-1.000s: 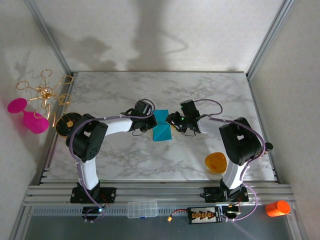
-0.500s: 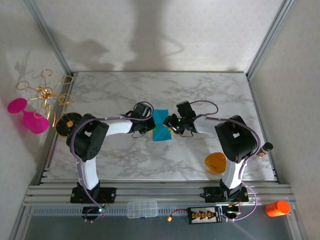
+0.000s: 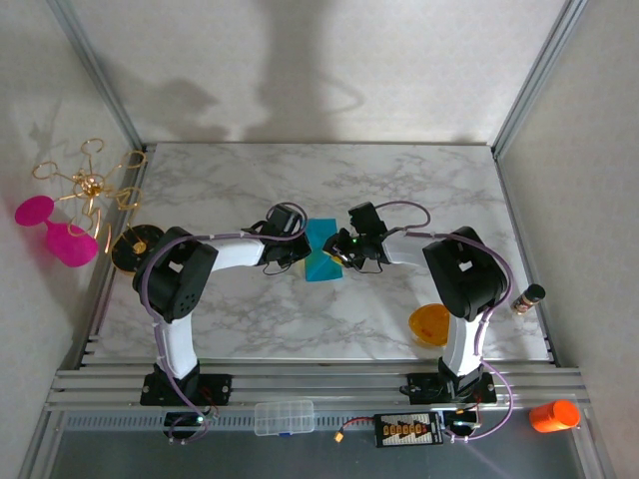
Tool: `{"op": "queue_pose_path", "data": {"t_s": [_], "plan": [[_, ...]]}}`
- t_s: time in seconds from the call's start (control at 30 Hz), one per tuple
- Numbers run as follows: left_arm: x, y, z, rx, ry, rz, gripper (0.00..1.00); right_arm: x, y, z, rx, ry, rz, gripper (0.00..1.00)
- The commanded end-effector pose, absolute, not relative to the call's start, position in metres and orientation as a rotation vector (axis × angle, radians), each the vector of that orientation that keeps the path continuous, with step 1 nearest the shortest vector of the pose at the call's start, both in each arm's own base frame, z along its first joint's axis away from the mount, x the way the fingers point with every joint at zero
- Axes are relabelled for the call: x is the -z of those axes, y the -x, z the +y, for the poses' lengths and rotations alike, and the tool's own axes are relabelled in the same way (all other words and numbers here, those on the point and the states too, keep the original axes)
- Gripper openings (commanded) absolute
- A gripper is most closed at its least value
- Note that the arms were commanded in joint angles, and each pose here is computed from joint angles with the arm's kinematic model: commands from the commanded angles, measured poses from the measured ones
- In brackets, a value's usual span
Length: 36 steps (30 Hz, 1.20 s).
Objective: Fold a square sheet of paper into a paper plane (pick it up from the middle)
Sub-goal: Fold the triangle a second time at the center of the table, then turn over the paper at the center of the table.
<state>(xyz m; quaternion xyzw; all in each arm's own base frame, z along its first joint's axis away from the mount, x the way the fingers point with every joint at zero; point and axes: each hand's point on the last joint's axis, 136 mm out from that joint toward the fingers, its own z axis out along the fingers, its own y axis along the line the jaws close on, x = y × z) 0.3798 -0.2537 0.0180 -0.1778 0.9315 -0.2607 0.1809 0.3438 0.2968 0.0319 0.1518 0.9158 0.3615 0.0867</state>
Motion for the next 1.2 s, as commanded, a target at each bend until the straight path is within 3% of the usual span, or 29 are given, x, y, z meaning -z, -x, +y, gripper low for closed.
{"op": "queue_pose_path", "data": {"t_s": [0.0,1.17], "plan": [[0.007,-0.366,-0.244,0.657,0.545,2.694,0.06,-0.038,-0.343,0.311,-1.160,-0.399,2.719,0.32],[0.008,-0.365,-0.244,0.660,0.557,2.694,0.06,-0.024,-0.331,0.302,-1.114,-0.424,2.769,0.33]]}}
